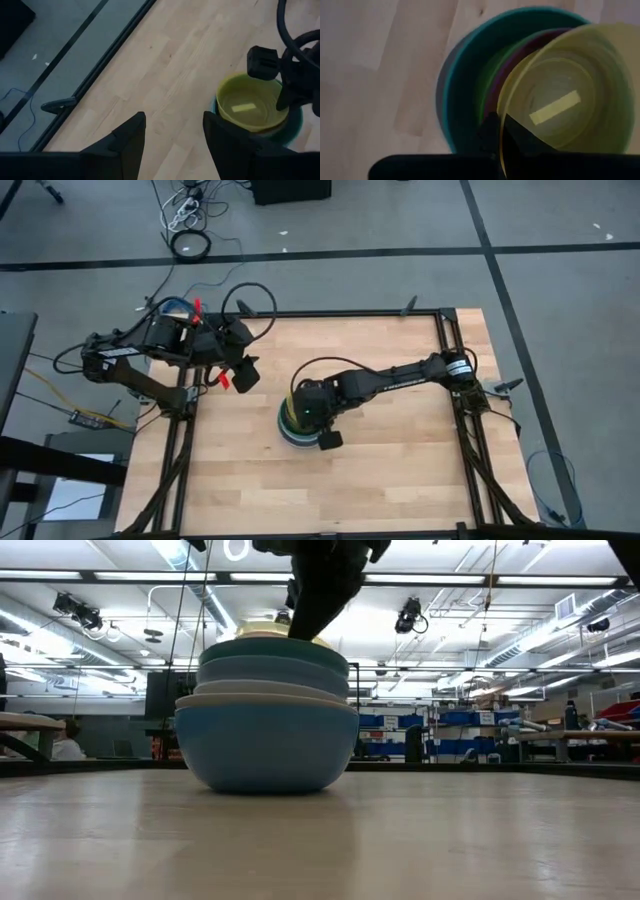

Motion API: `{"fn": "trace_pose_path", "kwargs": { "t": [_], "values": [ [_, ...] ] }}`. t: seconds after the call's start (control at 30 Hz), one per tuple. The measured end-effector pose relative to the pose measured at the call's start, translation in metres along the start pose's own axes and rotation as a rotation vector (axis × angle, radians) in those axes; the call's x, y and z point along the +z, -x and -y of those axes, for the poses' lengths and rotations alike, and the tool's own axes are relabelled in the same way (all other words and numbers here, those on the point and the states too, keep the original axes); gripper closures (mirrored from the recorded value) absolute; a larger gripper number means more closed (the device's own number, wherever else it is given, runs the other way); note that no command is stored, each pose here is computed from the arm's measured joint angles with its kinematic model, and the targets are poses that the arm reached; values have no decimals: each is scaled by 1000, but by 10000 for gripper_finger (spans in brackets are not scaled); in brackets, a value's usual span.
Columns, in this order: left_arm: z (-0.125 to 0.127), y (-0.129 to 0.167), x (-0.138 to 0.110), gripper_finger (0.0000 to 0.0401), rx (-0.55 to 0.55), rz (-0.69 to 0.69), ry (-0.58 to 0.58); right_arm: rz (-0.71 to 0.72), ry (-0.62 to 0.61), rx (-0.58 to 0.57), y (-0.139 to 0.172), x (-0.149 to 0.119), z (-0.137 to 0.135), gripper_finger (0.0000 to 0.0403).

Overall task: Nest bowls inside each other
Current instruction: Stack the yellow bowl on top of the purple bowl, then return to Home Position

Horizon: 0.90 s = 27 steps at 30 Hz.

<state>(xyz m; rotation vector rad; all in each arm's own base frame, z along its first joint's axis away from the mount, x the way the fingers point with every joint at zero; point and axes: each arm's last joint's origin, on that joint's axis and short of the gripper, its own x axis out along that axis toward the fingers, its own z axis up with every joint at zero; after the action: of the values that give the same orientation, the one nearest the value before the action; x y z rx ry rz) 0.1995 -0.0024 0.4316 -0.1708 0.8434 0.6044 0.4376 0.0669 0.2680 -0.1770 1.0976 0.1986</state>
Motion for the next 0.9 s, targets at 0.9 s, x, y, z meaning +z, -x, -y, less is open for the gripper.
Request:
{"fn": "trace_pose_path", "kwargs": {
  "t": [0.9],
  "values": [
    [0,0,0,194,-2,-4,-11,14,24,61,0,2,-19,296]
  ]
}}
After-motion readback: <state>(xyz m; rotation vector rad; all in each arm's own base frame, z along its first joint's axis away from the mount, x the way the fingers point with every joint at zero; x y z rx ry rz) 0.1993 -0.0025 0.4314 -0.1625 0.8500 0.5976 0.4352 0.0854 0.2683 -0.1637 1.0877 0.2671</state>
